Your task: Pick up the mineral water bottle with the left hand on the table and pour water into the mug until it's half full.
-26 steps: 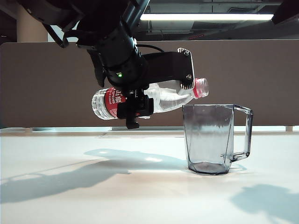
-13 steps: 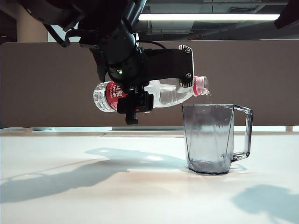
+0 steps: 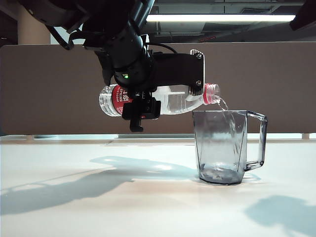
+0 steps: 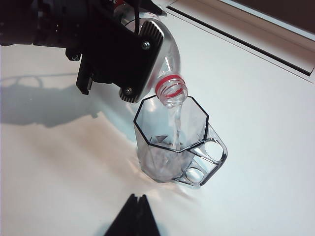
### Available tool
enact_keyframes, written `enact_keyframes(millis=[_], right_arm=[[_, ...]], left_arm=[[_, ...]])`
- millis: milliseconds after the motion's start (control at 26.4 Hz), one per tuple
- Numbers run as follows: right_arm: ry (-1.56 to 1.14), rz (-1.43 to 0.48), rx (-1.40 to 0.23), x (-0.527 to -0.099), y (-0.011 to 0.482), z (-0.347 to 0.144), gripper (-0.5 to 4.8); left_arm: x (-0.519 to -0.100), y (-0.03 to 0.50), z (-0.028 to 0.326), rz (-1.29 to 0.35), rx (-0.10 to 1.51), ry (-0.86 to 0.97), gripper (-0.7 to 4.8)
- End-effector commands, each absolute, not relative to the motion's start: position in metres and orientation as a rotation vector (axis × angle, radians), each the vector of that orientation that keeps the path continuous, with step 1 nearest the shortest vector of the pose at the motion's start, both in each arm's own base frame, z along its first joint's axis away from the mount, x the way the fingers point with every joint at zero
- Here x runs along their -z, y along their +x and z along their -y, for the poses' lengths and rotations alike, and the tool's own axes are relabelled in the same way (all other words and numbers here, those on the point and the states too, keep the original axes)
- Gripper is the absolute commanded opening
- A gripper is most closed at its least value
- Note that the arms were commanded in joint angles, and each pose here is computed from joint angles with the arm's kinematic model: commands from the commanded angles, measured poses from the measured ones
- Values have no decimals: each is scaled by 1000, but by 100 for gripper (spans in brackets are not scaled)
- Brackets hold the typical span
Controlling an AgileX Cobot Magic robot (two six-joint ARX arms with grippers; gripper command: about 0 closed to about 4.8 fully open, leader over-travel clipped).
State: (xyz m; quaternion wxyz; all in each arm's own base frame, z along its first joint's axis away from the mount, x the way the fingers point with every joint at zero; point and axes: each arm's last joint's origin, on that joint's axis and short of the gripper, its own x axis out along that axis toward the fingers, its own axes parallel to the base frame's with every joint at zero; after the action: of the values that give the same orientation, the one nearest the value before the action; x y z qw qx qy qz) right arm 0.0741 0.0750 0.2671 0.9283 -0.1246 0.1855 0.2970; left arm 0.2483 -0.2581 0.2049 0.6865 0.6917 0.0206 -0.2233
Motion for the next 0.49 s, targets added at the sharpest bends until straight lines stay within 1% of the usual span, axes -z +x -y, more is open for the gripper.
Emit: enact_keyframes(millis=[38, 493], right_arm=[[-243, -362, -611, -270, 74, -75, -5], [-246, -368, -610, -269, 74, -75, -5]], left_arm=[[-216, 250, 260, -2, 451, 1516, 272], [-217, 250, 259, -12, 434, 1519, 272]])
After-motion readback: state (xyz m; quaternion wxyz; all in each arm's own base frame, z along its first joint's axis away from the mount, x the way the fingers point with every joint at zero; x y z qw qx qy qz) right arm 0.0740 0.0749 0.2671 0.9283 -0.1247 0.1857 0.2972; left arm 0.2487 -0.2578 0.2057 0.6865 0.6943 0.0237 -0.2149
